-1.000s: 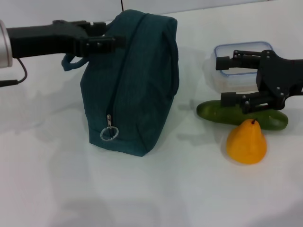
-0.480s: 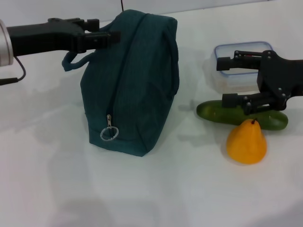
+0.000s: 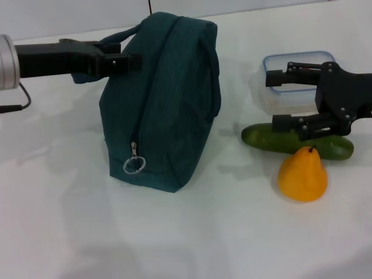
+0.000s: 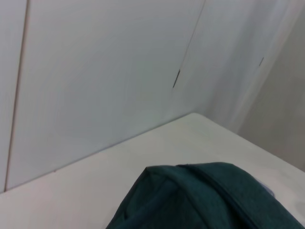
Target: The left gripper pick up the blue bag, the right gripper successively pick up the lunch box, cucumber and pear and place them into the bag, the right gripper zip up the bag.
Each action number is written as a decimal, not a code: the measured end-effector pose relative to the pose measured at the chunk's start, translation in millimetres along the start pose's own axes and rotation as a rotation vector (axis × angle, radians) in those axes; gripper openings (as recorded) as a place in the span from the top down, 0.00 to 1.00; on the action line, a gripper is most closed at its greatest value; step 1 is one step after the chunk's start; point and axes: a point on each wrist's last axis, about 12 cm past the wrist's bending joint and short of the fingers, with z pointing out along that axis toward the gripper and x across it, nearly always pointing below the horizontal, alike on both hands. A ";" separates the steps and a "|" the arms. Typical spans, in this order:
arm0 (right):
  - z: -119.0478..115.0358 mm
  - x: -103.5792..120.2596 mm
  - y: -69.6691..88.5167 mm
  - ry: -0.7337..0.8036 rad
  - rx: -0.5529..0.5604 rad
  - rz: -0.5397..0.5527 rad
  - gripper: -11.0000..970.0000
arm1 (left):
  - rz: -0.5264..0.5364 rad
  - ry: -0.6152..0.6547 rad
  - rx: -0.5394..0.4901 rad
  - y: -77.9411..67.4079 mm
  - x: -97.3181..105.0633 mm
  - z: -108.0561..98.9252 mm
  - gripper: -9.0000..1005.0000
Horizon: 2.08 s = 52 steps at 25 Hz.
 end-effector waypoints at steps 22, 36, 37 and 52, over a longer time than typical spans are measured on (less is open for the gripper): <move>-2.5 14.3 9.0 -0.084 0.079 0.021 0.10 | -0.006 0.007 -0.006 2.7 1.3 1.2 0.83; -13.0 87.0 24.8 -0.600 0.698 0.448 0.10 | 0.007 -0.010 0.040 -2.0 7.1 7.3 0.93; -16.5 92.5 27.7 -0.641 0.750 0.483 0.10 | 0.009 -0.007 0.043 -2.2 7.6 8.6 0.93; -58.2 126.2 17.5 -0.904 1.032 1.004 0.10 | 0.041 0.022 0.068 -3.1 9.5 16.8 0.94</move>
